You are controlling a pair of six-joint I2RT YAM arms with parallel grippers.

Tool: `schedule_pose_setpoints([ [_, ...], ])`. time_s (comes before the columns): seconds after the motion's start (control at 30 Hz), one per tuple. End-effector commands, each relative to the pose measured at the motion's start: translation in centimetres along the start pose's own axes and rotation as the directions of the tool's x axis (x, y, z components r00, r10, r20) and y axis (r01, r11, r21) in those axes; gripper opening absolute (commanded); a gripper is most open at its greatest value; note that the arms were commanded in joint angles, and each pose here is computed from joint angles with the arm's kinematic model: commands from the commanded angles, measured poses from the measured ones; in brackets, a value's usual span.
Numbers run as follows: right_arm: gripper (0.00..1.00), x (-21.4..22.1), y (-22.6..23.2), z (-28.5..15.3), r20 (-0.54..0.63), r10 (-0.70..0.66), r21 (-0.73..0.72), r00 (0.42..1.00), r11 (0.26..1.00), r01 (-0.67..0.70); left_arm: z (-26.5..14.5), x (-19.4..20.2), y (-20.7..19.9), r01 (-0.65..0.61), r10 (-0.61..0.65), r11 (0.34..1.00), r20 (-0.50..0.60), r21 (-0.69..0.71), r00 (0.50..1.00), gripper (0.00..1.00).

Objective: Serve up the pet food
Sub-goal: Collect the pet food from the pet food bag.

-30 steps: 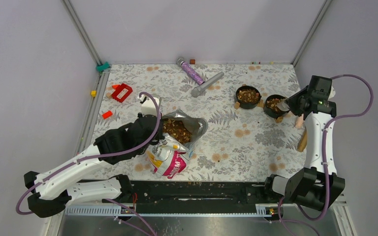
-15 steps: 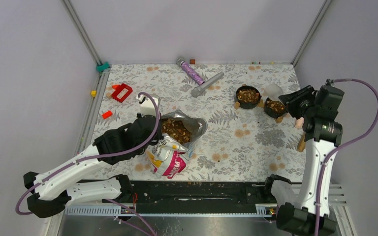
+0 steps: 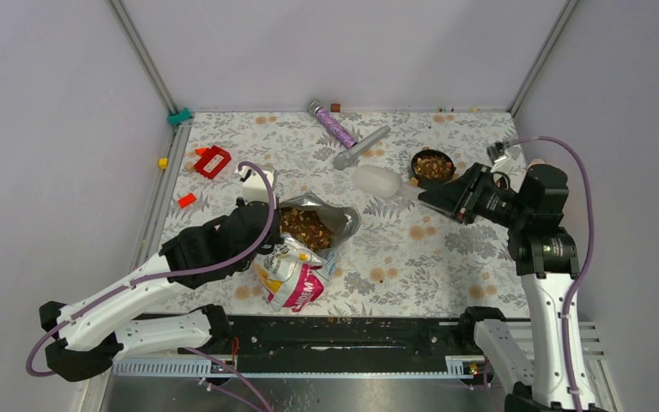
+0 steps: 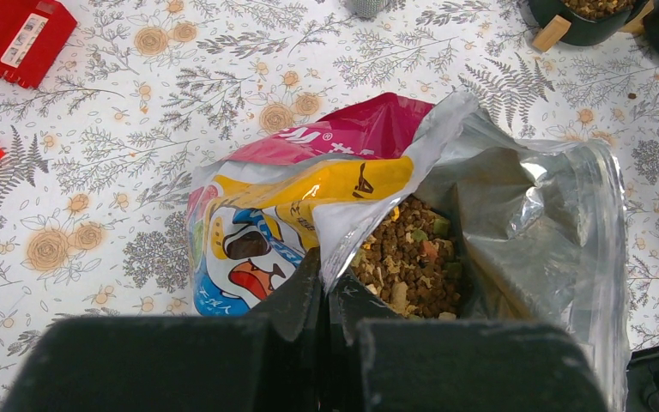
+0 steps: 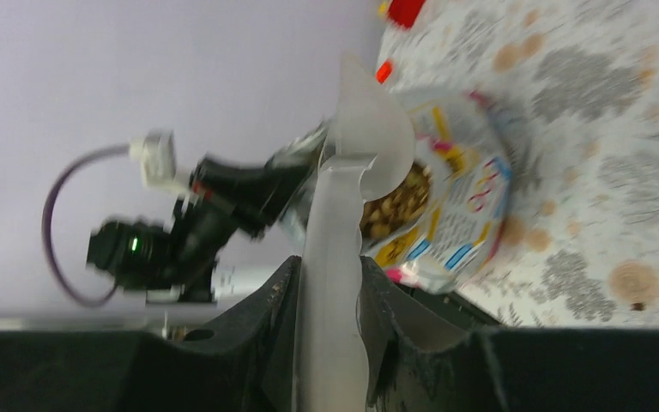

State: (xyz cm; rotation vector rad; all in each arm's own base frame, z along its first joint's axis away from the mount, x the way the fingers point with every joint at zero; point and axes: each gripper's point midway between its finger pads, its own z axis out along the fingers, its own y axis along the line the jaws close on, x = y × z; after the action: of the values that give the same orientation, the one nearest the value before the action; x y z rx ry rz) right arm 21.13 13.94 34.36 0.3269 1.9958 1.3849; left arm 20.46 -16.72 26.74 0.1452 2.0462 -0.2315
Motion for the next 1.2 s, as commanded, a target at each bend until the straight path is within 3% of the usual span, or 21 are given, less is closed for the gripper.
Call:
schedule_pose_setpoints([
  [0.0,0.0,4.8,5.3,-1.0,-0.167,-0.15,-0.211,0.974,0.971,0.113,-1.5,-4.6,-1.4,0.142,-0.153,0.986,0.146,0.085,0.977,0.0],
  [0.1,0.0,6.6,5.2,-1.3,-0.221,-0.197,-0.196,0.955,0.968,0.154,-1.5,-4.6,-1.3,0.141,-0.152,0.986,0.146,0.083,0.977,0.0],
  [0.3,0.0,8.0,2.2,-0.3,-0.31,-0.161,-0.004,0.937,0.986,0.169,-1.4,-4.5,-1.5,0.138,-0.149,0.987,0.141,0.084,0.979,0.0],
  [0.53,0.0,9.5,-0.7,2.2,-0.407,-0.189,0.195,0.894,0.938,0.287,-1.6,-4.5,-1.7,0.142,-0.155,0.984,0.135,0.104,0.979,0.0],
  [0.9,0.0,7.8,-1.5,9.4,-0.346,-0.247,0.415,0.905,0.825,0.383,-1.7,-4.6,-1.7,0.142,-0.157,0.984,0.136,0.11,0.978,0.0],
  [1.17,0.0,11.0,-3.1,13.8,-0.4,-0.243,0.477,0.884,0.768,0.427,-1.2,-4.1,-2.3,0.129,-0.141,0.986,0.118,0.11,0.983,0.0],
])
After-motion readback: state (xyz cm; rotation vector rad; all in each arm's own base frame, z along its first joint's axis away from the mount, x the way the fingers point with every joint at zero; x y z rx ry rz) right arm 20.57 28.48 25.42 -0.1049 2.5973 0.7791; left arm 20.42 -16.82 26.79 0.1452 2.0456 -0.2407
